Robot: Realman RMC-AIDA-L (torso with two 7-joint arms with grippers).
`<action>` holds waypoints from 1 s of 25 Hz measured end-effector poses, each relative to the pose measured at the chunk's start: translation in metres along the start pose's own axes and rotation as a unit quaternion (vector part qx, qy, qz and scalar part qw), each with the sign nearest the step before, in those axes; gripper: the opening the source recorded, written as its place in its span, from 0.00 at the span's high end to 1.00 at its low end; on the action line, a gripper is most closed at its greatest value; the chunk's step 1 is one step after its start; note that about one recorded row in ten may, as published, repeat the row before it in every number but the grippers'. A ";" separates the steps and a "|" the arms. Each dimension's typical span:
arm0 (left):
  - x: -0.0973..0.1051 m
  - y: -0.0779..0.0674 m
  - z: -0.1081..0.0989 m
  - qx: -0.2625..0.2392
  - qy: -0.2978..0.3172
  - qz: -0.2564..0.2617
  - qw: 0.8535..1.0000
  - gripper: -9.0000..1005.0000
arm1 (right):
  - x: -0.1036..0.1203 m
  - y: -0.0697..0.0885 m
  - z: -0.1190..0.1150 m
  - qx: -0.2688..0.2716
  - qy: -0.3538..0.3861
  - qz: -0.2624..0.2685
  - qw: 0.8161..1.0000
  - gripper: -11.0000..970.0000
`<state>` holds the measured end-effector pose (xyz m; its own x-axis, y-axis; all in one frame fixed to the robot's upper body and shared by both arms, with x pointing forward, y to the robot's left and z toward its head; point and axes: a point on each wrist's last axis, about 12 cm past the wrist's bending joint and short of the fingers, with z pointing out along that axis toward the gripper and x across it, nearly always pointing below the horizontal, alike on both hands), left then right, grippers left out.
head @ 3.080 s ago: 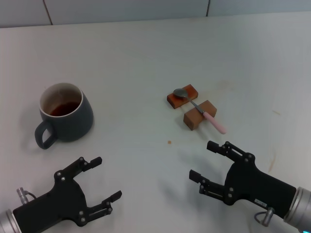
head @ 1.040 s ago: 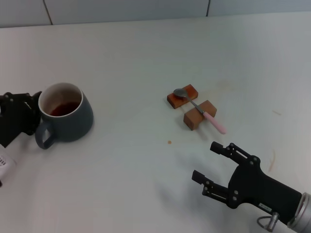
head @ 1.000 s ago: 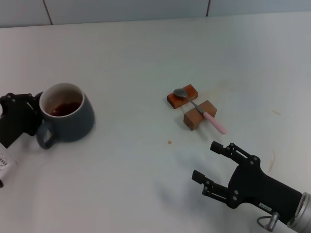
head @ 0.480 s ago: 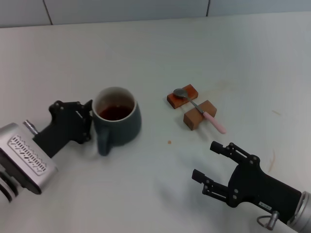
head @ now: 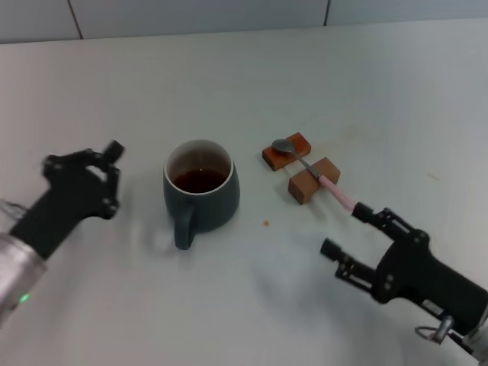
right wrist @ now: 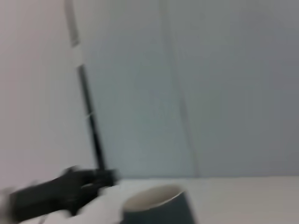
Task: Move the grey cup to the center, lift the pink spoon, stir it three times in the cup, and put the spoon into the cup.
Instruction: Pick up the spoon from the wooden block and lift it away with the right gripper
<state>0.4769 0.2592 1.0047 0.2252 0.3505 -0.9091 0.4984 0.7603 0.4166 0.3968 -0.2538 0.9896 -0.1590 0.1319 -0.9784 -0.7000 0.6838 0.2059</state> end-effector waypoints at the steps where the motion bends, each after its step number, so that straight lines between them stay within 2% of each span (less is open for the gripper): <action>1: -0.001 0.005 -0.008 -0.005 -0.013 -0.027 1.000 0.95 | -0.001 -0.002 -0.001 0.012 -0.007 0.016 1.000 0.21; 2: -0.002 0.010 -0.018 -0.004 -0.024 -0.054 0.998 0.95 | -0.002 -0.004 -0.002 0.021 -0.014 0.030 0.999 0.21; 3: -0.001 0.014 -0.024 0.006 -0.027 -0.071 0.997 0.95 | -0.005 -0.012 -0.006 0.043 -0.028 0.081 0.995 0.21; 4: -0.001 0.018 -0.031 0.019 -0.029 -0.089 0.995 0.94 | -0.005 -0.012 -0.006 0.043 -0.028 0.081 0.995 0.21; 6: 0.000 0.022 -0.041 0.052 -0.024 -0.114 0.992 0.91 | -0.009 -0.020 -0.009 0.053 -0.038 0.136 0.989 0.22; 8: 0.000 0.022 -0.045 0.068 -0.020 -0.121 0.990 0.84 | -0.013 -0.027 -0.009 0.054 -0.040 0.179 0.982 0.22; 9: 0.001 0.020 -0.050 0.087 -0.015 -0.117 0.989 0.81 | -0.013 -0.030 -0.008 0.056 -0.037 0.198 0.978 0.22; 13: 0.002 0.010 -0.054 0.114 -0.009 -0.095 0.989 0.66 | -0.011 -0.042 0.000 0.065 -0.006 0.260 0.964 0.23; 16: 0.003 0.009 -0.054 0.116 -0.007 -0.094 0.989 0.55 | -0.009 -0.045 0.009 0.065 0.018 0.273 0.960 0.24; 25: 0.003 0.008 -0.055 0.116 -0.006 -0.090 0.989 0.33 | -0.007 -0.052 0.031 0.067 0.059 0.286 0.954 0.25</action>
<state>0.4355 0.2962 1.0052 0.1251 0.2129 -0.9690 0.7091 0.6639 0.2374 0.4557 -0.2677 0.9849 -0.5708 0.4343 -0.6968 -0.3822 0.6106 0.6936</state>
